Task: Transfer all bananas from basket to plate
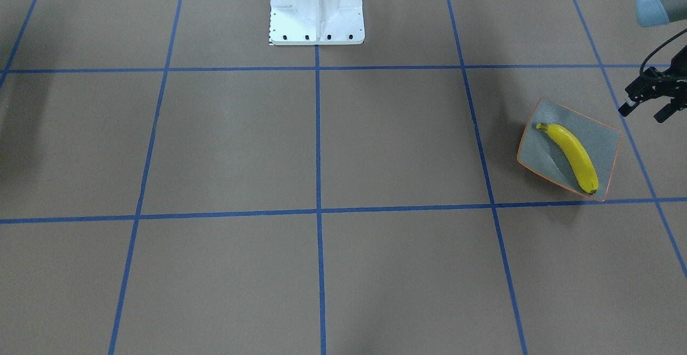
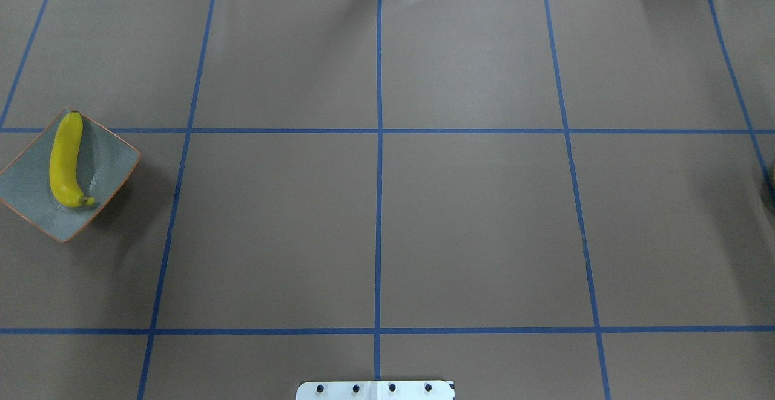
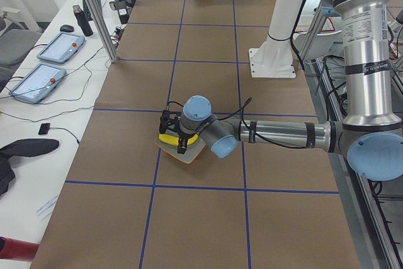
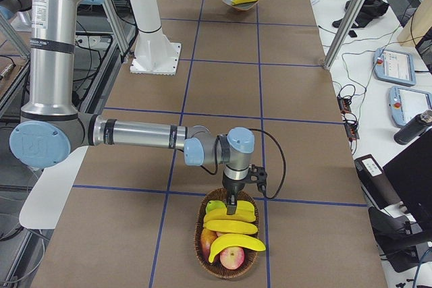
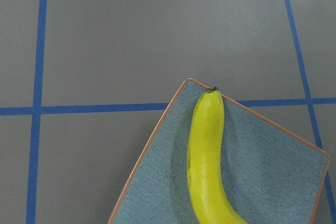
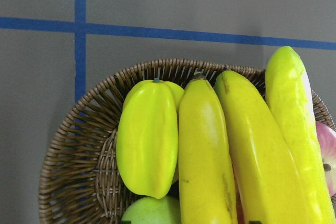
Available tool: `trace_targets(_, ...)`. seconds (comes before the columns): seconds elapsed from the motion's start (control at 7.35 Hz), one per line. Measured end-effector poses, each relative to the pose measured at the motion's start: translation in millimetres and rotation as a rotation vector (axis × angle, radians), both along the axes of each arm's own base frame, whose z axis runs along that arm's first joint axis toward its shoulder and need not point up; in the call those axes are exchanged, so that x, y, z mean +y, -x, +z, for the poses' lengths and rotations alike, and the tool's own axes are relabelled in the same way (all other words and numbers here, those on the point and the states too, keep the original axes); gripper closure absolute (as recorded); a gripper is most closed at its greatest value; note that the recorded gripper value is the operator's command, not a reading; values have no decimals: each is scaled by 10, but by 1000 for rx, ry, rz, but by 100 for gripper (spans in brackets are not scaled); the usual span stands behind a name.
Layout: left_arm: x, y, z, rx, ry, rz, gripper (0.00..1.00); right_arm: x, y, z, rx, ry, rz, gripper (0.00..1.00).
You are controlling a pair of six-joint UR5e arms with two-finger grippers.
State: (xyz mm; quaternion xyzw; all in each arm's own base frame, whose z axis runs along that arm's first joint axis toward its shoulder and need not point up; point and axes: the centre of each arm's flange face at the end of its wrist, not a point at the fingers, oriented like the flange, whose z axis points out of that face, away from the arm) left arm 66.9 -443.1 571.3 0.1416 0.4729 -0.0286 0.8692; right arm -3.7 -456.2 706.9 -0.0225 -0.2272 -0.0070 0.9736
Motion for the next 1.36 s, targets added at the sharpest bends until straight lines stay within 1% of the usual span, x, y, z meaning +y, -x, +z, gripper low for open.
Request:
trace_targets(0.27,21,5,-7,0,-1,0,0,18,15,80,6,9,-14,27)
trace_targets(0.54,29,7,-7,1,0,1,0,21,17,137,9,17,-18,34)
trace_targets(1.23,88,23,-38,4,-2,2,0,32,15,230,10,25,-33,35)
trace_targets(1.36,92,25,-37,4,0,2,0,35,14,251,11,28,-35,41)
